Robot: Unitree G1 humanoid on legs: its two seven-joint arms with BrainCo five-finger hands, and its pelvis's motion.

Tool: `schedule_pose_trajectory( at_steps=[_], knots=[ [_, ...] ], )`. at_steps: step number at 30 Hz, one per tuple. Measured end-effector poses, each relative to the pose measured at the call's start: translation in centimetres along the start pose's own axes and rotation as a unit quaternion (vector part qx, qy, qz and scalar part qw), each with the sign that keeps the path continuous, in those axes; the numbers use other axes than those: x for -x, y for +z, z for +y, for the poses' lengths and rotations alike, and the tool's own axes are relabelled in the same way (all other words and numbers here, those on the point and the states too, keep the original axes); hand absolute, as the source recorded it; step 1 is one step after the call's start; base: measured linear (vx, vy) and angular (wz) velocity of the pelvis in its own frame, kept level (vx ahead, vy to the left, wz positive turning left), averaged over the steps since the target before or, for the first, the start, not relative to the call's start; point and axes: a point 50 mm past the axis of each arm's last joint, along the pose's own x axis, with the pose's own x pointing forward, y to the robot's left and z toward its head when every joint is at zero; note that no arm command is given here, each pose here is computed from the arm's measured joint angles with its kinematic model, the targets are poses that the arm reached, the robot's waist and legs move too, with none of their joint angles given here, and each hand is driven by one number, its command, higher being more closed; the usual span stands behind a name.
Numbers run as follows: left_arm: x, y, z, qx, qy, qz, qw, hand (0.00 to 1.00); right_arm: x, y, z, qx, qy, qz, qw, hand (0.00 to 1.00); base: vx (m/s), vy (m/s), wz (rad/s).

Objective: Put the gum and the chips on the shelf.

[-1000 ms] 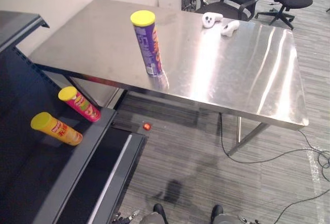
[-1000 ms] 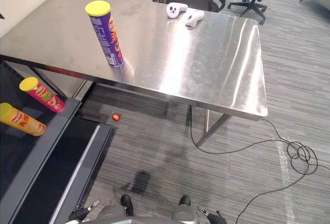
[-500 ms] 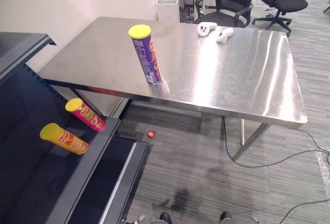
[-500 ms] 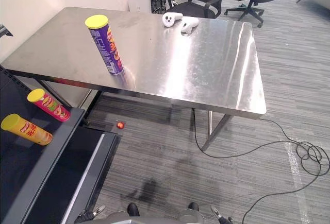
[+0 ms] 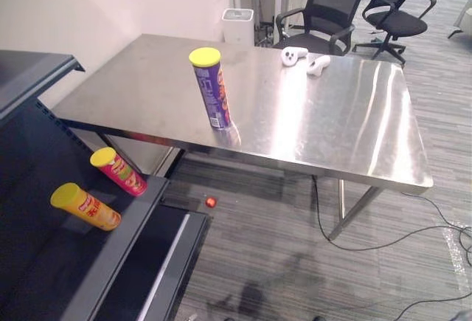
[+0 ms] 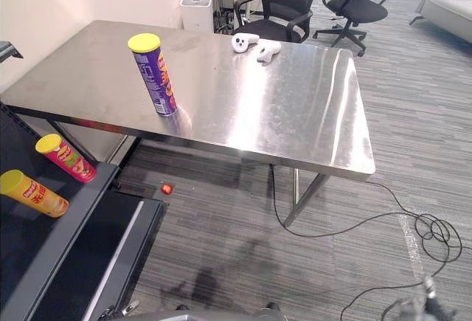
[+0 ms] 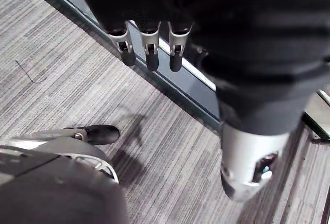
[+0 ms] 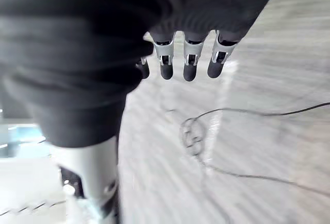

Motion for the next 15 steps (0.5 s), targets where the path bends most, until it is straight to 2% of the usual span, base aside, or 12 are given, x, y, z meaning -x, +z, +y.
schedule_pose_trajectory(
  at_steps=[2, 6, 10, 12, 15],
  knots=[
    [0.1, 0.0, 0.0, -0.009, -0.002, -0.004, 1.000, 0.00, 0.4, 5.0, 3.2, 0.010, 0.045, -0.112, 0.993, 0.00, 0.00, 0.000, 0.00],
    [0.2, -0.2, -0.6, -0.040, -0.015, -0.003, 0.999, 0.00, 2.0, 9.6, 6.5, 0.017, 0.081, -0.225, 0.971, 0.00, 0.00, 0.000, 0.00],
    [0.4, -0.8, -0.4, -0.045, -0.015, 0.003, 0.999, 0.00, 4.0, 12.5, 9.0, 0.014, 0.120, -0.301, 0.946, 0.00, 0.00, 0.000, 0.00],
    [0.4, -1.0, -0.5, -0.045, -0.015, 0.005, 0.999, 0.00, 6.1, 14.0, 11.1, 0.024, 0.172, -0.358, 0.918, 0.00, 0.02, -0.012, 0.10],
    [0.4, -0.7, -0.5, -0.047, -0.016, -0.004, 0.999, 0.00, 7.6, 14.0, 13.4, 0.036, 0.230, -0.371, 0.899, 0.00, 0.02, -0.018, 0.13]
  ],
)
